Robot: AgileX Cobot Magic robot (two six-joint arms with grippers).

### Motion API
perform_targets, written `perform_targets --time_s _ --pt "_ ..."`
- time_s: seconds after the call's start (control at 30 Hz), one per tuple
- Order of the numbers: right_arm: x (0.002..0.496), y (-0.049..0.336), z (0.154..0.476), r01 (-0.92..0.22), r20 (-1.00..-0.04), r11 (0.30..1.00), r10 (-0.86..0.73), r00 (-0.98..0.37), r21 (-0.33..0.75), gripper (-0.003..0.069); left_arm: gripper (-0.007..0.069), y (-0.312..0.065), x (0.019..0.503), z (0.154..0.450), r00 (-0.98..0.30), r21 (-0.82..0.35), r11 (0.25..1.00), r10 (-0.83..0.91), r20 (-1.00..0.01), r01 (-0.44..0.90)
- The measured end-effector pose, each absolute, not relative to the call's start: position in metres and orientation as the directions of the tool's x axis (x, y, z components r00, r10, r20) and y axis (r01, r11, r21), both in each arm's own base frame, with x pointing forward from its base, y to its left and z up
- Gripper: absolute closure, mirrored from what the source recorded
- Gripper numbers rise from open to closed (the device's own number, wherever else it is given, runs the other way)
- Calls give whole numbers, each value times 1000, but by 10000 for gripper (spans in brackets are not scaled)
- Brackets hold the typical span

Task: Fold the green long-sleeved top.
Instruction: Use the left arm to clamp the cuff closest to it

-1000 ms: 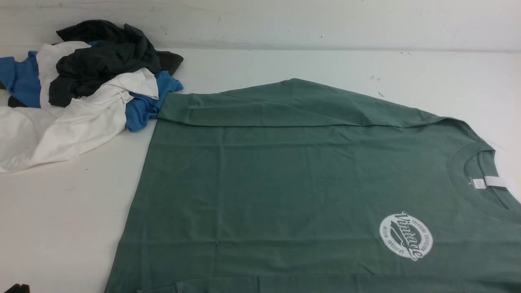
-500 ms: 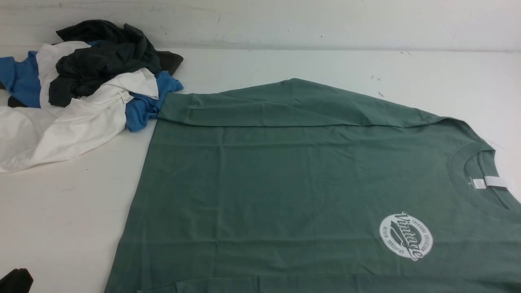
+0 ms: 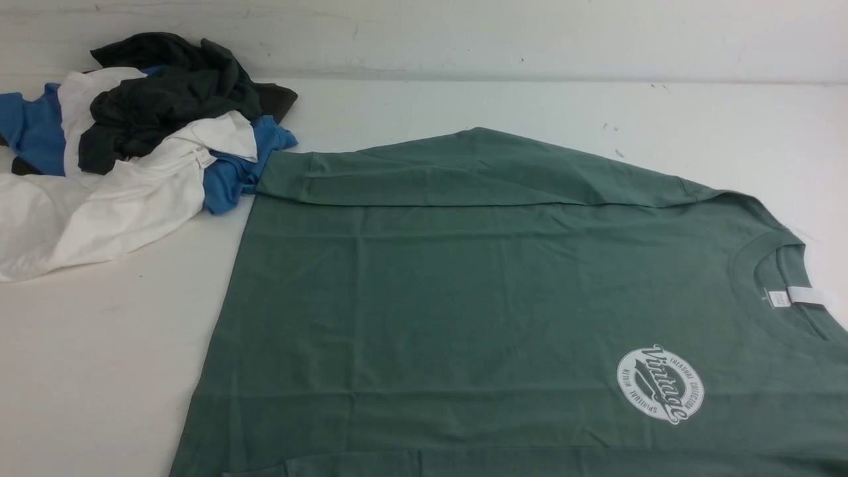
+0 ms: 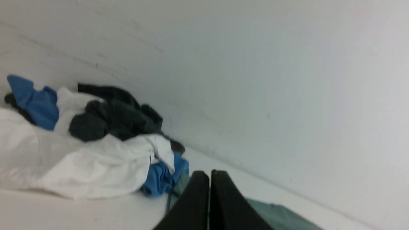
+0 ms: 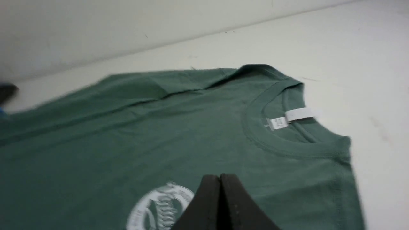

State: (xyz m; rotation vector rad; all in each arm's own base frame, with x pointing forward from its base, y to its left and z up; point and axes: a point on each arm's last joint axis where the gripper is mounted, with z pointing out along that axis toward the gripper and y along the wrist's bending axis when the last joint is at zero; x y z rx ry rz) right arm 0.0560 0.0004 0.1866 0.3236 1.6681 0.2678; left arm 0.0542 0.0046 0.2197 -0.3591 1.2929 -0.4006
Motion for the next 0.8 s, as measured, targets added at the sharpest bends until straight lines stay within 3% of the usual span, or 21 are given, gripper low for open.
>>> perform_targets --time_s 0.07,0.1,0.17,0.2,0.3,0.4,0.47,0.53,0.6,0.63,0.73,0.77,0.8 --pt "57 1 193 33 -858 859 512 -37 511 673 629 8 52 227 307 -484 870 -488 -817 96" --pt "57 0 197 15 -787 786 617 3 617 673 629 11 49 233 381 -494 863 -495 -781 108" --pt "57 -1 201 -7 -689 689 724 40 724 673 629 13 46 242 435 -509 850 -512 -741 133" --pt "57 -1 202 -15 -641 642 766 49 766 673 629 12 44 253 444 -513 844 -523 -727 155" --pt "57 -1 202 -21 -603 605 796 52 796 673 629 9 41 267 413 -504 845 -529 -741 177" --pt "57 -1 203 -25 -577 579 815 58 815 673 629 -3 37 299 213 -468 863 -501 -839 190" --pt "56 -2 203 -29 -569 572 820 65 820 673 629 -8 42 303 88 -455 874 -473 -877 169" --pt "56 -1 203 -26 -574 575 817 51 817 673 629 -16 60 300 -232 -409 906 -378 -897 106" --pt "55 4 208 -26 -613 613 790 -11 790 673 629 -21 75 290 -488 -367 928 -292 -822 63" --pt "52 9 220 -45 -662 660 747 -63 750 673 629 -24 85 284 -649 -338 940 -228 -726 47" --pt "44 15 244 -83 -743 739 657 -127 668 673 629 -27 101 270 -821 -303 953 -145 -551 35" --pt "41 19 268 -103 -793 790 583 -174 604 673 629 -28 114 260 -889 -284 958 -99 -447 36" --pt "41 20 271 -103 -799 797 573 -182 595 673 629 -28 115 258 -897 -280 959 -89 -433 41"
